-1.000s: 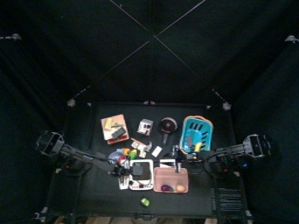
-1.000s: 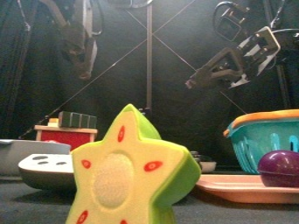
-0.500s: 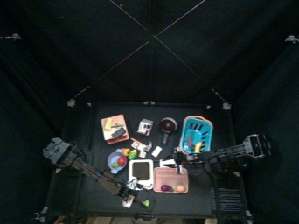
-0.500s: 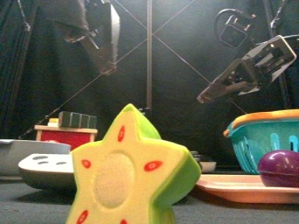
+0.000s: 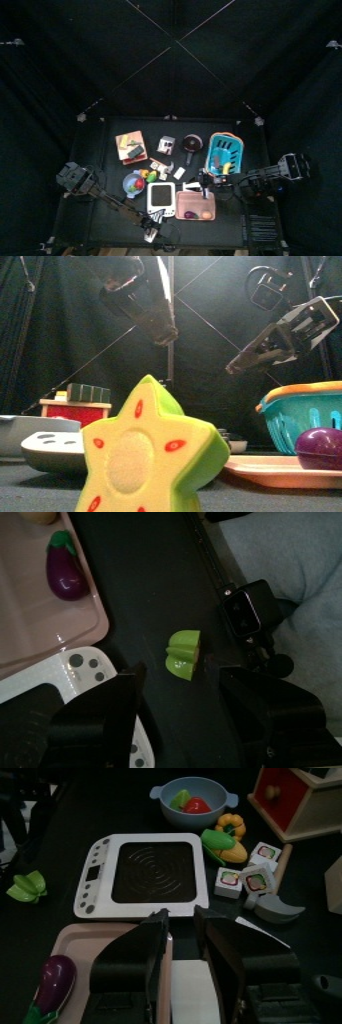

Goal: Grab starfruit bottom

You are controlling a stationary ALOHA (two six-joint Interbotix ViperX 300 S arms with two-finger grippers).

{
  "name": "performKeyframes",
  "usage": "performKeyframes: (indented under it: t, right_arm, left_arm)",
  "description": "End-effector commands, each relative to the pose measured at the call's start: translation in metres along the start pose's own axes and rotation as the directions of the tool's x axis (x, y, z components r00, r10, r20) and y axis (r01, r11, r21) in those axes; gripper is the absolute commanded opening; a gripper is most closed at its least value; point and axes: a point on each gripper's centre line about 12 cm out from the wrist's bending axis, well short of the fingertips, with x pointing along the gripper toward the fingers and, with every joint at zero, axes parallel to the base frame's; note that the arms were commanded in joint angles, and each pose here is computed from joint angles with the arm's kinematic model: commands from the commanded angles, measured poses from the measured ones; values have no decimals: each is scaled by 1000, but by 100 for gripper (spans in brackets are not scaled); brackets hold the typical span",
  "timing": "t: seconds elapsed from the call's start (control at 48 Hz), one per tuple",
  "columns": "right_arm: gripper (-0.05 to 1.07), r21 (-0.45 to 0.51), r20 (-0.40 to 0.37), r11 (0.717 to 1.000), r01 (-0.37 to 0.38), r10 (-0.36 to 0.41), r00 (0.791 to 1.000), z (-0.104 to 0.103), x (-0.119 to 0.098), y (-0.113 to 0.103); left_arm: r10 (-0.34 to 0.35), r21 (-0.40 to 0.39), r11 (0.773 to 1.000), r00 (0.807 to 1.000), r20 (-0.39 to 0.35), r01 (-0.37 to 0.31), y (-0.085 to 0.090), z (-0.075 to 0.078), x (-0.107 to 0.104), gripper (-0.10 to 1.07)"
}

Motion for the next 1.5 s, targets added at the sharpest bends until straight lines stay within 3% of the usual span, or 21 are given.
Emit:
performKeyframes:
  t: [0.0, 0.312, 0.729, 1.062, 1.479]
  right_arm:
    - [69, -1, 37, 1000, -2, 2, 999, 11, -1, 0]
    - [69, -4, 34, 1000, -2, 2, 999, 11, 1, 0]
    - [69, -4, 34, 1000, -2, 2, 999, 11, 1, 0]
    - [69, -2, 34, 1000, -2, 2, 999, 11, 1, 0]
    - [69, -2, 34, 1000, -2, 2, 999, 11, 1, 0]
  left_arm:
    - [-13, -4, 1000, 999, 29, 13, 0, 9, -1, 87]
    - [-52, 0, 999, 997, 53, 53, -6, 5, 17, 87]
    - [-36, -28, 999, 999, 13, 36, 7, -7, 38, 87]
    - [-43, -36, 998, 998, 35, 44, 5, -7, 47, 87]
    - [-39, -58, 998, 999, 12, 39, 11, -14, 54, 86]
